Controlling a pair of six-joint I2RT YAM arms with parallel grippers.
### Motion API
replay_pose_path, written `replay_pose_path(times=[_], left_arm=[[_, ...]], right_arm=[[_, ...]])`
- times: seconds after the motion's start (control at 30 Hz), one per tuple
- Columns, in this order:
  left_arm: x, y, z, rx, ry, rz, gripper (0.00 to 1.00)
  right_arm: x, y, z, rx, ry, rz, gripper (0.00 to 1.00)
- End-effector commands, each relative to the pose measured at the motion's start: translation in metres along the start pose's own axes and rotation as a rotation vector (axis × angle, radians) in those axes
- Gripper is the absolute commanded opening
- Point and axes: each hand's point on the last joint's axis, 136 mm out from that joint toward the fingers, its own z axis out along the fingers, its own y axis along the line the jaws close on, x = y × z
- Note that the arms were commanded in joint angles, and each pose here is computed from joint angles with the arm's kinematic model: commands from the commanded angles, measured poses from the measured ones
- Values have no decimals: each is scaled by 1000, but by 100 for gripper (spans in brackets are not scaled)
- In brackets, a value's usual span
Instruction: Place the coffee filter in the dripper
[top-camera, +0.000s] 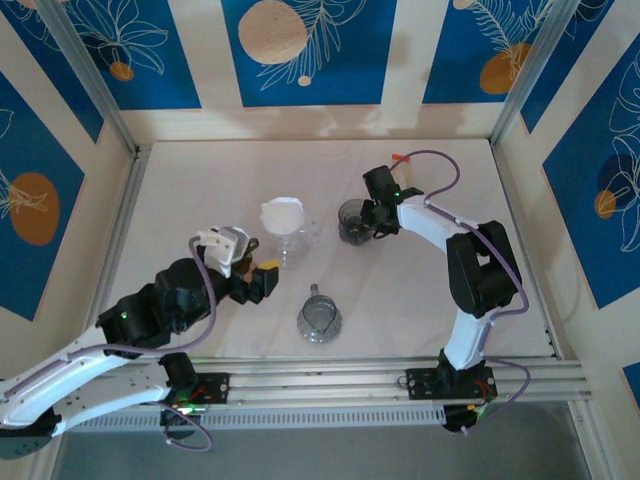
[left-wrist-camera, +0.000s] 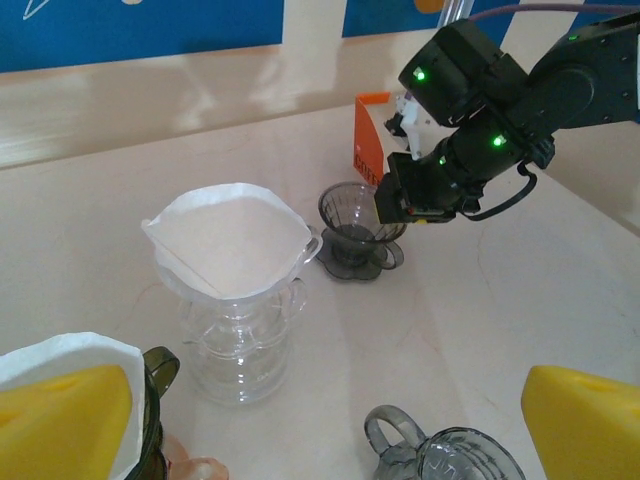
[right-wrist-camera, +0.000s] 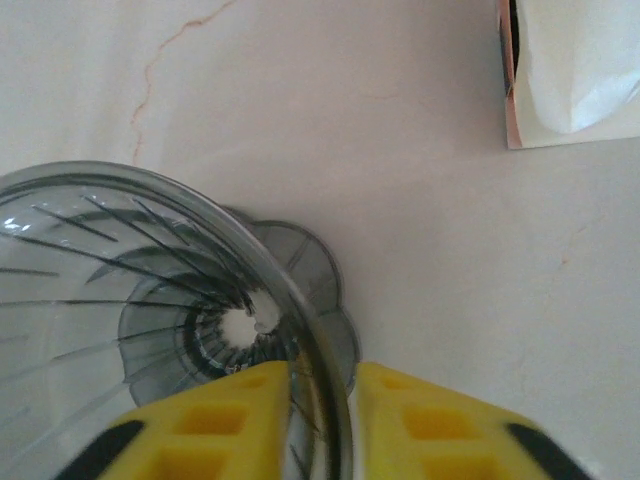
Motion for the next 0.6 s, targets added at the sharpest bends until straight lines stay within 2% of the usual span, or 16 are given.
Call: replay_pose_path(times=[0.0,0.23,0.57], left_arm=[[-6,2,-4,-5,-41,16,100],[-2,3,-4,-7,-39,22,100],[-8,9,-9,-26,-74,14,100]], right_arm=[[-3,-1,-5,-7,13,19,15],[5,-11,-36,-44,-30,13,1],[55,-16,-120,-184,2,-76,0]])
